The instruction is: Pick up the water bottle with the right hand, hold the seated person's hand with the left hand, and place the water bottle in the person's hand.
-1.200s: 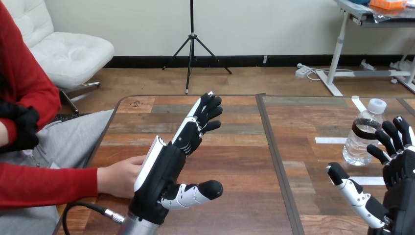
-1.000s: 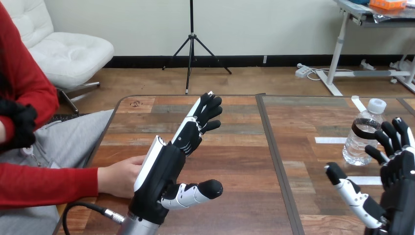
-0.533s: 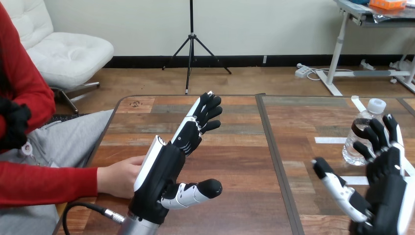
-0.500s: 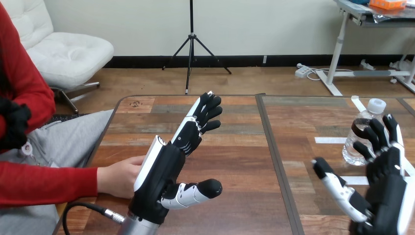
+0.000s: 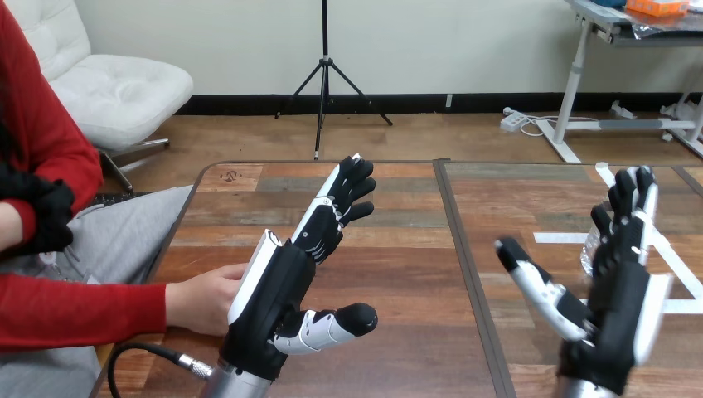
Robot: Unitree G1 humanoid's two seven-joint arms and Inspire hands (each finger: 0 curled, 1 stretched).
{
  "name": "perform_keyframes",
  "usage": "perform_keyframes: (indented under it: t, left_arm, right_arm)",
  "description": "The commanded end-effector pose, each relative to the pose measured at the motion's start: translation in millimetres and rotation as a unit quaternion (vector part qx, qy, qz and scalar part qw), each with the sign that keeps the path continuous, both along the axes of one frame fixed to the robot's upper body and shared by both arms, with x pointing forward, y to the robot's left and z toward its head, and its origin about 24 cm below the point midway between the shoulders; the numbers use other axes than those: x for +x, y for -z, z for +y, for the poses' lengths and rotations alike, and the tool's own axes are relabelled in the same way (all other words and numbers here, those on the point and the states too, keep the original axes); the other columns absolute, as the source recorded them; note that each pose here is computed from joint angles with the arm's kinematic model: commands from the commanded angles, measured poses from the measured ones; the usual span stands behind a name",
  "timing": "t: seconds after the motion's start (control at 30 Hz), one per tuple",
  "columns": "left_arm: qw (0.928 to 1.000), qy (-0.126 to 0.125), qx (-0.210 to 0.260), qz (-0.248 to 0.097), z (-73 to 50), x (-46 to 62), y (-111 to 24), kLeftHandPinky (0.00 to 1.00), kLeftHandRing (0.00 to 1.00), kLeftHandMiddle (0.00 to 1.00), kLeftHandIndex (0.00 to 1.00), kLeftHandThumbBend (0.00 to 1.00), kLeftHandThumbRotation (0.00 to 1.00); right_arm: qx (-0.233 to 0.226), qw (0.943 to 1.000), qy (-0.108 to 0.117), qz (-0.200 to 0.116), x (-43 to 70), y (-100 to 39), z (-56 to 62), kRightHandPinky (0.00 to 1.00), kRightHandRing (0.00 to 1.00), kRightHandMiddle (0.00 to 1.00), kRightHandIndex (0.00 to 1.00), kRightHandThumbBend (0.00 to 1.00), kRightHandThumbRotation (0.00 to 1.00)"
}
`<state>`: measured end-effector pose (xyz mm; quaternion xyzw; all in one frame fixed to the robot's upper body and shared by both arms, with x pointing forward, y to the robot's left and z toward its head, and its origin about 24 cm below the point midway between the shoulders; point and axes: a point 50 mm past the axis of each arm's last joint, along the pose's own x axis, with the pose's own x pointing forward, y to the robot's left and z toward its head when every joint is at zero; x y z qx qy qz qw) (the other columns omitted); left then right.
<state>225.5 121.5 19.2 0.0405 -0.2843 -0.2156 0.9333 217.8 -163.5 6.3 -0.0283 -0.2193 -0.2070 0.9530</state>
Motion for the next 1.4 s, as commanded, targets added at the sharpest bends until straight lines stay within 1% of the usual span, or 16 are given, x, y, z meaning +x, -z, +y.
perform_keyframes:
  t: [0.0, 0.17, 0.3, 0.53, 0.57, 0.6, 0.67, 0.8, 0.93, 1.1, 1.2, 1.27, 1.3, 1.37]
  left_arm:
    - [0.9992, 0.006, -0.012, -0.037, -3.6, 7.5, -14.7, 0.88, 0.94, 0.96, 0.98, 0.92, 0.76]
    - [0.9992, 0.007, -0.013, -0.037, -3.4, 7.1, -14.7, 0.88, 0.93, 0.96, 0.98, 0.91, 0.76]
    - [0.9992, 0.007, -0.013, -0.037, -3.2, 6.8, -14.6, 0.88, 0.93, 0.96, 0.98, 0.91, 0.75]
    - [0.9993, 0.009, -0.014, -0.033, -2.6, 6.4, -14.3, 0.88, 0.94, 0.96, 0.98, 0.92, 0.74]
    - [0.9993, 0.009, -0.014, -0.034, -2.6, 6.4, -14.3, 0.88, 0.94, 0.96, 0.98, 0.92, 0.74]
    - [0.9993, 0.008, -0.015, -0.034, -2.2, 6.3, -14.4, 0.88, 0.94, 0.96, 0.98, 0.93, 0.75]
    - [0.9992, 0.006, -0.017, -0.035, -1.7, 6.3, -14.5, 0.88, 0.94, 0.96, 0.98, 0.93, 0.75]
    - [0.9992, 0.006, -0.018, -0.035, -1.0, 6.3, -14.5, 0.88, 0.94, 0.96, 0.98, 0.92, 0.75]
    - [0.9992, 0.006, -0.017, -0.035, -0.6, 6.5, -14.8, 0.88, 0.94, 0.96, 0.98, 0.92, 0.76]
    - [0.9993, 0.005, -0.014, -0.035, 0.0, 6.3, -14.9, 0.88, 0.94, 0.96, 0.98, 0.91, 0.76]
    - [0.9992, 0.005, -0.013, -0.037, 0.1, 6.3, -15.7, 0.88, 0.94, 0.96, 0.98, 0.92, 0.77]
    - [0.9992, 0.005, -0.012, -0.037, 0.1, 6.3, -15.9, 0.88, 0.94, 0.97, 0.98, 0.92, 0.77]
    - [0.9992, 0.005, -0.013, -0.037, 0.1, 6.4, -16.0, 0.88, 0.94, 0.97, 0.98, 0.92, 0.77]
    - [0.9992, 0.006, -0.014, -0.036, 0.0, 6.5, -16.0, 0.88, 0.94, 0.97, 0.98, 0.92, 0.77]
  right_arm:
    - [0.026, 0.9992, -0.005, -0.030, 22.2, -12.5, 26.8, 1.00, 1.00, 1.00, 1.00, 1.00, 0.28]
    - [0.025, 0.9994, 0.008, -0.024, 28.1, -11.9, 33.9, 1.00, 1.00, 1.00, 1.00, 1.00, 0.30]
    - [0.027, 0.9995, 0.006, -0.017, 34.7, -12.4, 41.6, 1.00, 1.00, 1.00, 1.00, 1.00, 0.31]
    - [0.032, 0.9994, 0.014, -0.002, 42.3, -13.3, 50.8, 1.00, 1.00, 1.00, 1.00, 1.00, 0.33]
    - [0.027, 0.9995, 0.018, 0.002, 43.9, -13.7, 52.6, 1.00, 1.00, 1.00, 1.00, 1.00, 0.33]
    - [0.023, 0.9994, 0.024, 0.007, 46.3, -14.0, 55.4, 1.00, 1.00, 1.00, 1.00, 1.00, 0.36]
    - [0.018, 0.9992, 0.033, 0.013, 50.9, -15.6, 61.0, 1.00, 1.00, 1.00, 1.00, 1.00, 0.36]
    - [0.014, 0.9991, 0.037, 0.015, 54.9, -17.4, 65.8, 1.00, 1.00, 1.00, 1.00, 1.00, 0.36]
    - [-0.004, 0.9989, 0.042, 0.019, 59.3, -18.4, 70.0, 1.00, 1.00, 1.00, 1.00, 1.00, 0.35]
    - [-0.011, 0.9988, 0.042, 0.022, 63.3, -19.3, 73.8, 1.00, 1.00, 1.00, 1.00, 1.00, 0.35]
    - [-0.018, 0.9986, 0.039, 0.031, 67.1, -19.7, 76.9, 1.00, 1.00, 1.00, 1.00, 1.00, 0.35]
    - [-0.030, 0.9978, 0.035, 0.047, 69.6, -18.6, 79.0, 1.00, 1.00, 1.00, 1.00, 1.00, 0.36]
    - [-0.034, 0.9974, 0.031, 0.055, 70.9, -18.2, 80.1, 1.00, 1.00, 1.00, 1.00, 1.00, 0.38]
    - [-0.038, 0.9970, 0.027, 0.062, 72.2, -18.0, 81.2, 1.00, 1.00, 1.00, 1.00, 1.00, 0.39]
